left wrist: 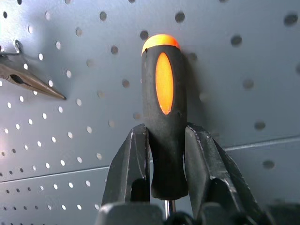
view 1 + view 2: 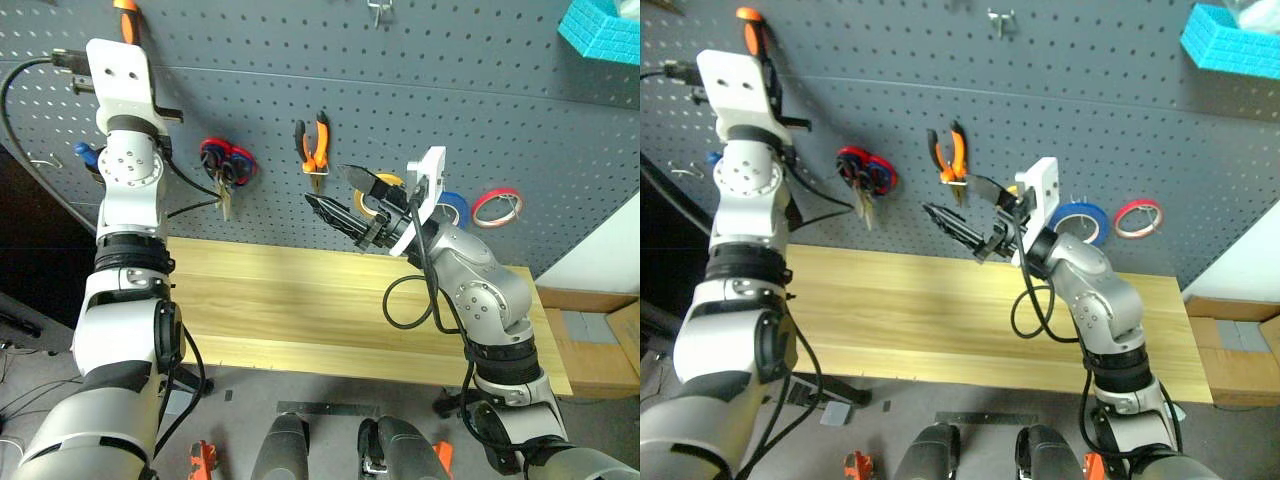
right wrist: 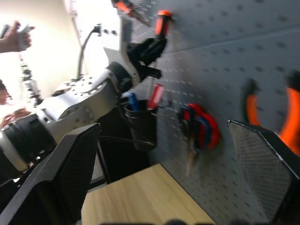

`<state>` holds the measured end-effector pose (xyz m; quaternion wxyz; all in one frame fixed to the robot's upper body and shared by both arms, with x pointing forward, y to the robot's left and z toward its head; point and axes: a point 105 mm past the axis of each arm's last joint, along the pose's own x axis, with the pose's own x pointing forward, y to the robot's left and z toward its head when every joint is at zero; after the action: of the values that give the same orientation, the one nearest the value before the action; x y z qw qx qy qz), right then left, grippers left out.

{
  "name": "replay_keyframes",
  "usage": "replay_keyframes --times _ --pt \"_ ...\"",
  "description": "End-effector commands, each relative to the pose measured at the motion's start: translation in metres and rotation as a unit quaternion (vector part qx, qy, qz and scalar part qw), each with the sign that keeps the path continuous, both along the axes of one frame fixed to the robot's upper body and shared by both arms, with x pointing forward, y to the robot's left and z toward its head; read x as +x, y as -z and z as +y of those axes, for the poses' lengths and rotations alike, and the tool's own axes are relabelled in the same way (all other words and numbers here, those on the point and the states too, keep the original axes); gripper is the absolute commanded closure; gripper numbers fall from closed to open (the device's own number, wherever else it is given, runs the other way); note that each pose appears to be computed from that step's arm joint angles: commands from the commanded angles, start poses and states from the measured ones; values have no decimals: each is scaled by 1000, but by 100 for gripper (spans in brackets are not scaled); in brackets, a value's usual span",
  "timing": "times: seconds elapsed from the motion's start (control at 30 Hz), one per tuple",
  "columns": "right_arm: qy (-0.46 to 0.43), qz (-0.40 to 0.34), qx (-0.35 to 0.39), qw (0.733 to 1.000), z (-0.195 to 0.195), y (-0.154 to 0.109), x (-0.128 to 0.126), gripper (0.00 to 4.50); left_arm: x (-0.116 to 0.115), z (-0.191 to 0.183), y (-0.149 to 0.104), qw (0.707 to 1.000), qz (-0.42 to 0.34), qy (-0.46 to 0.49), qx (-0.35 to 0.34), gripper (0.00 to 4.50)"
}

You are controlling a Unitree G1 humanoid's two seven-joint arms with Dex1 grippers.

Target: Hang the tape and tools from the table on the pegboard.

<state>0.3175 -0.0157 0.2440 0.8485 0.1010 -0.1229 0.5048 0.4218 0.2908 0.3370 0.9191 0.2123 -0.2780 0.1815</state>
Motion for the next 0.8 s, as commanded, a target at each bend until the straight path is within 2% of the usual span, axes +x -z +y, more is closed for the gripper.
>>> replay_keyframes --times 0.03,0.2,0.63,0.8 --pt "-10 -21 18 1000 1 -14 -10 0 -22 12 -28 998 -53 -35 22 383" --pt "-15 -10 19 1000 3 -9 -11 0 -31 26 -25 996 -53 -69 35 383" --pt "-52 -23 19 998 16 -15 -23 0 -30 33 -27 996 -45 -70 35 383" --pt "-57 -33 53 996 19 -31 -25 0 -29 34 -28 996 -45 -68 38 383"
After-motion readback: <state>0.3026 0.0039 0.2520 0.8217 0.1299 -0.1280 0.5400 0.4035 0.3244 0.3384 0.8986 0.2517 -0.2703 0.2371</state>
